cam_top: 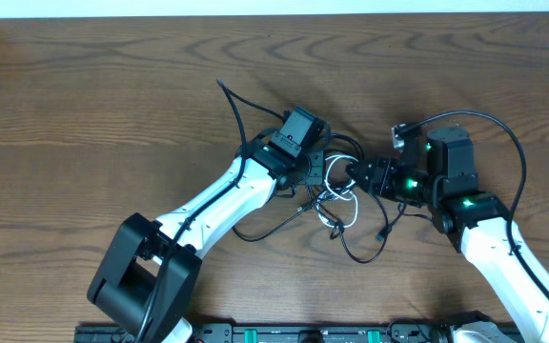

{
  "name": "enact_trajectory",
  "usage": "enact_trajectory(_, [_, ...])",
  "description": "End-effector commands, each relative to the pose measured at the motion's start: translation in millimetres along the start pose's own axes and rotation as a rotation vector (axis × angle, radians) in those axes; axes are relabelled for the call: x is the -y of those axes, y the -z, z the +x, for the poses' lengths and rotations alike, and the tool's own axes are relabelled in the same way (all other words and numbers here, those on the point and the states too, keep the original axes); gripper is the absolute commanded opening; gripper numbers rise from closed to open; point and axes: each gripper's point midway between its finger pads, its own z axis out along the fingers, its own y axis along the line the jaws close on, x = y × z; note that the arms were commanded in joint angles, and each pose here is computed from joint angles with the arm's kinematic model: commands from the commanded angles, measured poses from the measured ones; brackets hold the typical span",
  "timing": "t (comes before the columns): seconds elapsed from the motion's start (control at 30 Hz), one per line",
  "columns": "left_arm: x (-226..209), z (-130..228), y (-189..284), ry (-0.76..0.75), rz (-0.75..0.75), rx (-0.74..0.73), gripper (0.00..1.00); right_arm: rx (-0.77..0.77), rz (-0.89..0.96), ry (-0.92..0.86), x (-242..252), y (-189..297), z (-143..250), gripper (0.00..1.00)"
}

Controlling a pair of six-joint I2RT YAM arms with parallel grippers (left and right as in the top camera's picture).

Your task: Untangle cables

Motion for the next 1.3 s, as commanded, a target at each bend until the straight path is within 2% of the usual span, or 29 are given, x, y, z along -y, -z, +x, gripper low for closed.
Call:
enact_trajectory(0.0, [7.2, 0.7, 4.9, -0.039, 0.011, 0.012, 0.07, 0.026, 0.034, -0.035, 3.7, -2.1, -7.1, 0.39])
enact_trajectory(0.33, [36.4, 5.3, 25.6, -0.097, 0.067, 0.048, 0.07, 0.009, 0.071, -0.144, 21.5, -17.6, -7.6, 0.38])
enact_trajectory(0.6, [57.2, 9.6, 42.8, -0.169, 0.109, 0.078, 0.08, 0.007, 0.058, -0.166, 22.6, -24.0, -10.1, 0.37])
enact_trajectory(0.73, [65.1, 16.0, 42.9, -0.188, 0.12, 0.071, 0.07, 0.001, 0.044, -0.163, 20.0, -24.1, -9.8, 0.28])
enact_trajectory(0.87, [68.5, 16.4, 46.9, -0.195, 0.129, 0.077, 0.07, -0.008, 0.054, -0.163, 22.2, -24.0, -7.2, 0.01])
enact_trajectory(1.07, [71.4, 4.2, 71.6, -0.234, 0.147, 0.149, 0.07, -0.037, 0.086, -0.113, 29.9, -23.1, 0.9, 0.01])
enact_trajectory(1.27, [38.3, -36.9, 109.8, -0.169, 0.001, 0.35, 0.08, -0.097, 0.124, -0.014, 39.9, -20.1, 15.5, 0.01])
